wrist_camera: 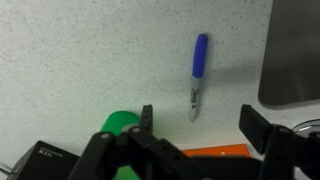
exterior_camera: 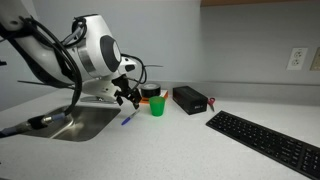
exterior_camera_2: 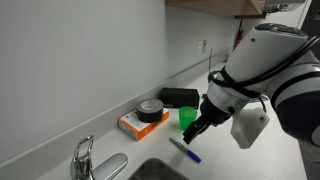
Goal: Take the pen out of the green cup
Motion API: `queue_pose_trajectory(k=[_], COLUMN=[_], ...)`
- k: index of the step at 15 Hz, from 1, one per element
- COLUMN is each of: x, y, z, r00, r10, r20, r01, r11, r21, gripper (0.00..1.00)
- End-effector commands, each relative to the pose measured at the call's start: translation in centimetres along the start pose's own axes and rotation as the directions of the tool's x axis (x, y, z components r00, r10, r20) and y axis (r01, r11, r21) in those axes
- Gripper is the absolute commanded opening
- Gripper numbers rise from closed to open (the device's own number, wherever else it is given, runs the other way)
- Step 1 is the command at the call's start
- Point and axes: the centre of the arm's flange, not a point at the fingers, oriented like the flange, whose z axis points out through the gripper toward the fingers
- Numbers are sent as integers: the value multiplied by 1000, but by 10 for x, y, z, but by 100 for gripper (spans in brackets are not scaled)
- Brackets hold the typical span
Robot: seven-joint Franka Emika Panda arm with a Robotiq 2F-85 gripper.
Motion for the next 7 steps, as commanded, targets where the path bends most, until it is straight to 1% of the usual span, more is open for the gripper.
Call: queue_pose_trajectory(k=[1,2,3,4,7], x=[9,10,13,3,4], y=[-6,-5,-3,-1,-3], z=[2,2,-1,2,4], r00=[1000,999,999,1000,999], r10=[26,28,19,11,17], r20=[17,22,47,14,35], r01=[-26,-28,-18,-11,-16], r11=[1000,1000,1000,1000,1000], r21=[-9,-11,-9,-5,-9], gripper=[100,100,100,100,100])
